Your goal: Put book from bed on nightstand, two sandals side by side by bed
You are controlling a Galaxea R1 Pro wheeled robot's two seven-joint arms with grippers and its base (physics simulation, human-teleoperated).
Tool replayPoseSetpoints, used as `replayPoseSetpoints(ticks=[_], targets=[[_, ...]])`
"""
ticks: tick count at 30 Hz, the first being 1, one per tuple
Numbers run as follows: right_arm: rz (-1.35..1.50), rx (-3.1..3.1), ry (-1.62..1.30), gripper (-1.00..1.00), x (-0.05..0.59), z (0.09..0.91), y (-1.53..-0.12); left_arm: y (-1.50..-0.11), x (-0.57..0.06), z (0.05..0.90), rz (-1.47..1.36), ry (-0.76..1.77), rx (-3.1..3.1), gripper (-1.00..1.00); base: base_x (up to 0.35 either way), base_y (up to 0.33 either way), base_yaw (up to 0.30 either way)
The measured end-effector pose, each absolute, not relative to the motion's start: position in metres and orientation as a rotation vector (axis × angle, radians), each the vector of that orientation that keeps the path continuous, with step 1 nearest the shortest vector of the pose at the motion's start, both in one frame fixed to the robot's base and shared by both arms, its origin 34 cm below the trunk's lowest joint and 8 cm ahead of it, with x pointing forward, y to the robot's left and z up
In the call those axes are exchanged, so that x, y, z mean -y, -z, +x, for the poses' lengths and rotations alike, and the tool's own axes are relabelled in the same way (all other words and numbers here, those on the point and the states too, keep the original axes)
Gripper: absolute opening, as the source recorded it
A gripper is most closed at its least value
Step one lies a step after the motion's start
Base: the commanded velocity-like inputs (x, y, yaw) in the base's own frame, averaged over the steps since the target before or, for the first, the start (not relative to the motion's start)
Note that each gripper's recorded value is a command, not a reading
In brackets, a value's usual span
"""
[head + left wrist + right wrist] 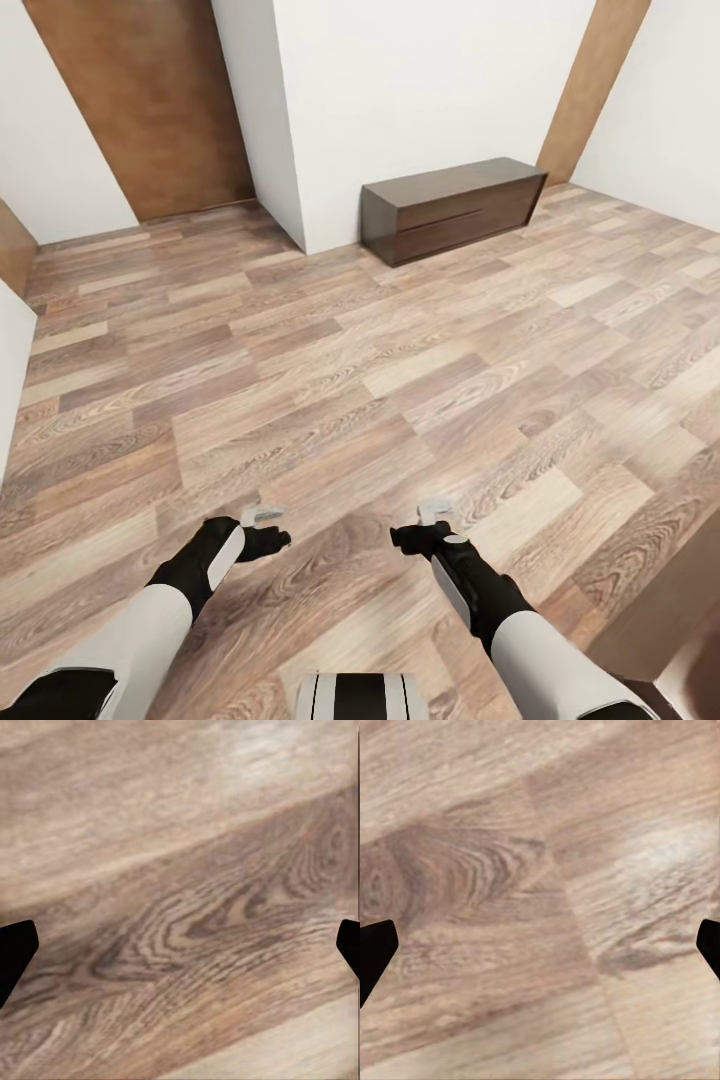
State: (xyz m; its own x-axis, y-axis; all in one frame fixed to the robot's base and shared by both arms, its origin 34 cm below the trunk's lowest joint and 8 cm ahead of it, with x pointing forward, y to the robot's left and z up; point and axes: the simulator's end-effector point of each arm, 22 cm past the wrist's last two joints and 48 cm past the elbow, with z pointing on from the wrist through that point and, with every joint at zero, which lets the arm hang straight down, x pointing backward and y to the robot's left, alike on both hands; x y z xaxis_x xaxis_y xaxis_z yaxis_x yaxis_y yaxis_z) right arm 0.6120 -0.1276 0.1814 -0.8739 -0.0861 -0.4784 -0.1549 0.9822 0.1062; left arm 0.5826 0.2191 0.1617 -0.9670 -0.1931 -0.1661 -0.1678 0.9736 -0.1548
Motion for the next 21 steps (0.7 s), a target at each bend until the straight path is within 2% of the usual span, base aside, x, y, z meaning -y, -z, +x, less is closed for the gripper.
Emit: replayPoseSetpoints(ticks=[7,16,21], targets=[[-0.17,-2.637,-0.195,1.0,0.1265,0.612,-0.1816,-0.1617,-0.2191,0.5826,-0.271,0.208,-2.941,1.0,0.331,0.034,0.0],[-0.17,-2.637,-0.2,1.0,0.1255,0.6119,-0.1817,-0.1617,-0.2194,0.5826,-0.271,0.207,-2.941,1.0,0.327,0.116,-0.006],[-0.17,-2.637,-0.201,1.0,0.1254,0.6119,-0.1817,-0.1616,-0.22,0.5826,-0.271,0.206,-2.941,1.0,0.326,0.09,-0.147]])
